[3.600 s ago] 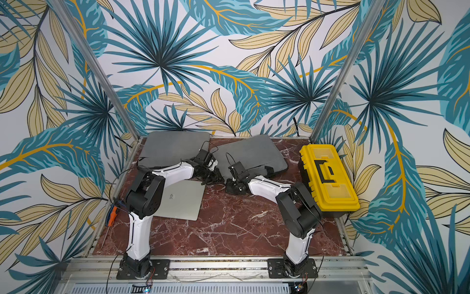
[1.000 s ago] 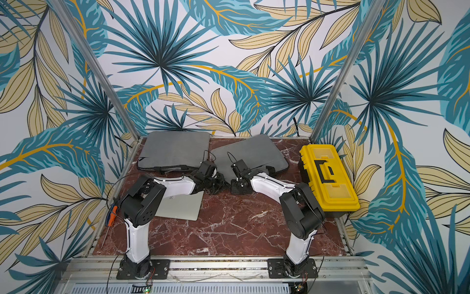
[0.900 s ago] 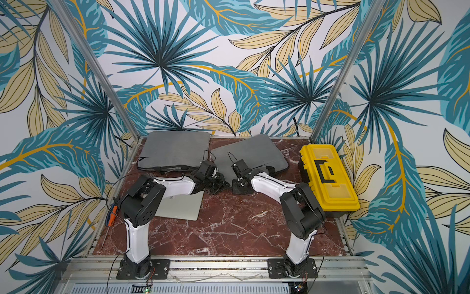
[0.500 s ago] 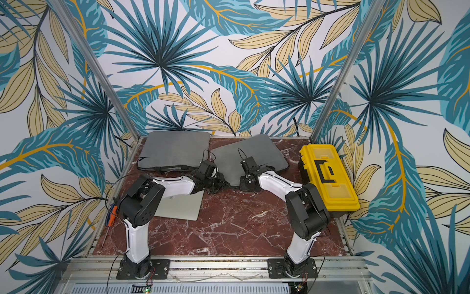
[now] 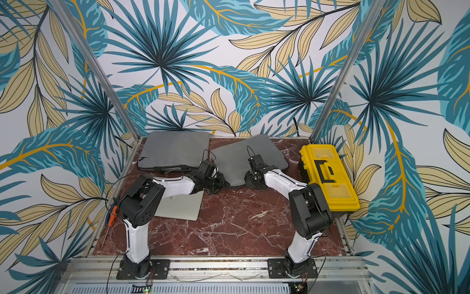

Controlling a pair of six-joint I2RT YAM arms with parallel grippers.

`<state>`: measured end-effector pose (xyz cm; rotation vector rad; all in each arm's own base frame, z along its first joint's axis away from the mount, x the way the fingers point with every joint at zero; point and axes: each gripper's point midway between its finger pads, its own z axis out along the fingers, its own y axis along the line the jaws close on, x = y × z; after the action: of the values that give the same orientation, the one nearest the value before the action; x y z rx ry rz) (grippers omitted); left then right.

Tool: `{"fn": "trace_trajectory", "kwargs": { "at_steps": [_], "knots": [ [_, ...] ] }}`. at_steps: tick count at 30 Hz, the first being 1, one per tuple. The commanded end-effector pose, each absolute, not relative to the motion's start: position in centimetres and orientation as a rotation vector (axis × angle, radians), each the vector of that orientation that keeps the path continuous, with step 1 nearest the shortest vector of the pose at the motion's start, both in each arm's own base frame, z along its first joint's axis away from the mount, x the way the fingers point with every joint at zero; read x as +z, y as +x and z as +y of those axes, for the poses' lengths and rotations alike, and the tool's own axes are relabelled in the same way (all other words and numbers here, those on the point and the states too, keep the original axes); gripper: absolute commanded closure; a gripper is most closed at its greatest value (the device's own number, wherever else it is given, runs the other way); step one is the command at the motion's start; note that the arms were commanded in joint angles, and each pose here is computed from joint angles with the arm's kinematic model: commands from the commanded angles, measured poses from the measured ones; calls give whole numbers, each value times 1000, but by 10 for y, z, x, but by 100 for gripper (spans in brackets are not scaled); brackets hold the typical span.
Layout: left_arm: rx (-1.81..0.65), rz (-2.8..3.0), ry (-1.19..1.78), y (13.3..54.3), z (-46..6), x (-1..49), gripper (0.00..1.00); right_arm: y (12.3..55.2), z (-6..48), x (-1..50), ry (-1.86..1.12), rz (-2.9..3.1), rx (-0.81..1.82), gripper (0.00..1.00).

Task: Open the zippered laptop bag and take out the laptop
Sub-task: Unzip the zipper on the zippered laptop bag.

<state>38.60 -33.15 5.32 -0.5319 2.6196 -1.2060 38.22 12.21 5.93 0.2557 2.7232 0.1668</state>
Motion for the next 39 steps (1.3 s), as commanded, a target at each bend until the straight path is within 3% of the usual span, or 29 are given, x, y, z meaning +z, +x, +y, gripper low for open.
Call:
{"fn": "trace_trajectory", "kwargs": {
  "at_steps": [1, 39],
  "knots": [
    [-1132, 2601, -559, 391, -310, 52, 100, 371, 80, 59, 327, 2729, -37, 100],
    [-1111, 2597, -540, 390, -297, 52, 100, 385, 15, 53, 553, 2678, -180, 100]
  ]
}}
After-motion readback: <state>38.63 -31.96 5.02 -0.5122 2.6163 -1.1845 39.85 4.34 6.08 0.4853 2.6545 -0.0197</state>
